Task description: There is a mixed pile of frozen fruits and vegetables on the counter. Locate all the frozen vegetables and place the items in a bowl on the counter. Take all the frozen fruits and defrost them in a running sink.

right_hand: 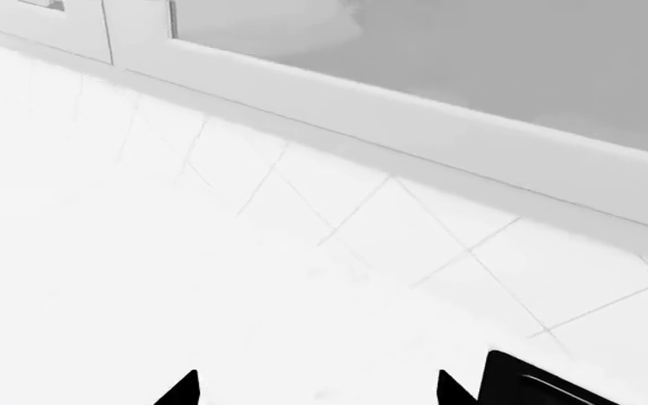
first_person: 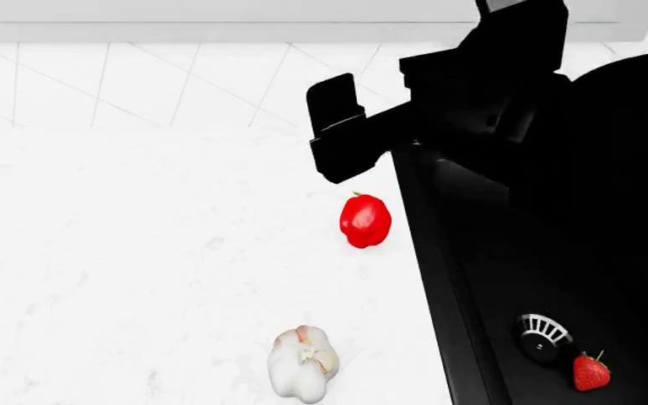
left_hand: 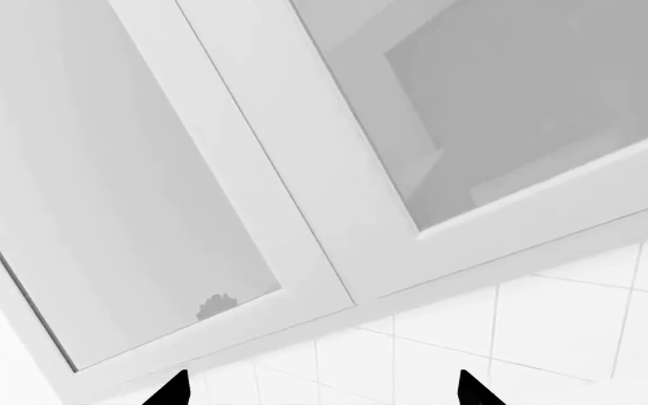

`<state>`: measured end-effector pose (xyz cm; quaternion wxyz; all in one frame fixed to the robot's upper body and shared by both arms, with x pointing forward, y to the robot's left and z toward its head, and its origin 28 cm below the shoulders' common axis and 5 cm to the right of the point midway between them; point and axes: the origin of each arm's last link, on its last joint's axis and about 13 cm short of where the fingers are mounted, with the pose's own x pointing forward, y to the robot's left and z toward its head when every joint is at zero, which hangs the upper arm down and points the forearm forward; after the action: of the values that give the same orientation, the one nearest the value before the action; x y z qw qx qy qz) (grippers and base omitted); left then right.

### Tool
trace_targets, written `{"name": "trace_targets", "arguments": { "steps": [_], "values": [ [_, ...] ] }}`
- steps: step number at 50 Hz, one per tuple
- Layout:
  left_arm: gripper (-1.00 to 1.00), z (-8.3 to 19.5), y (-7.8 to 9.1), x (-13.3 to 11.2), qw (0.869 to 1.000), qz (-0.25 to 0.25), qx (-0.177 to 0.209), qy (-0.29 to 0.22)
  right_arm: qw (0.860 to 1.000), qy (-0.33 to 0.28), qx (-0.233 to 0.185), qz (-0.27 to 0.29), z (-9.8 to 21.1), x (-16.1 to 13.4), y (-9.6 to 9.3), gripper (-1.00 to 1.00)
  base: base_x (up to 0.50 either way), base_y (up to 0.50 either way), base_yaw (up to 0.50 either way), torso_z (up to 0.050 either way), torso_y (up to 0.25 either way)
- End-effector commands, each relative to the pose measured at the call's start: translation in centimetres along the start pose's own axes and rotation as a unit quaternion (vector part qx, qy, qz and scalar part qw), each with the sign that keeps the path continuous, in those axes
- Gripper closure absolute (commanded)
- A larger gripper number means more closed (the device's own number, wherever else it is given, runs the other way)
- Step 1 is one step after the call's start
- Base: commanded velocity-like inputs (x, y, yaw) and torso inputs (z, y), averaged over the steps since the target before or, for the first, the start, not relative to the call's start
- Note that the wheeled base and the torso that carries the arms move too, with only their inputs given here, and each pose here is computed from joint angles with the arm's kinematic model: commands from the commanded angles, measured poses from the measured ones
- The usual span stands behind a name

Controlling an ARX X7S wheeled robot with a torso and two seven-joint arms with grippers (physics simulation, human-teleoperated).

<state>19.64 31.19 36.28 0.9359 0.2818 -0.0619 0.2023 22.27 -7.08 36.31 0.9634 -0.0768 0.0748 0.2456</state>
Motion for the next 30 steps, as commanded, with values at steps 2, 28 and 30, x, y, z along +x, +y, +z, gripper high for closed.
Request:
{"name": "trace_targets", "arguments": {
  "steps": [2, 28, 30],
  "values": [
    [-1.00, -0.07, -0.03, 0.01, 1.000, 0.000, 0.000, 0.001, 0.999, 0.033, 0.014, 0.030, -1.29, 0.37, 0.13, -1.00, 0.00, 0.00, 0.00, 0.000, 0.000],
    [-1.00, -0.21, -0.01, -0.04, 1.000, 0.000, 0.000, 0.003, 0.997, 0.045, 0.025, 0.052, -2.11, 0.29, 0.32, -1.00, 0.00, 0.00, 0.00, 0.000, 0.000],
    [-1.00, -0.23, 0.01, -0.05, 1.000, 0.000, 0.000, 0.004, 0.997, 0.045, 0.025, 0.052, -2.16, 0.28, 0.34, -1.00, 0.00, 0.00, 0.00, 0.000, 0.000]
  ]
}}
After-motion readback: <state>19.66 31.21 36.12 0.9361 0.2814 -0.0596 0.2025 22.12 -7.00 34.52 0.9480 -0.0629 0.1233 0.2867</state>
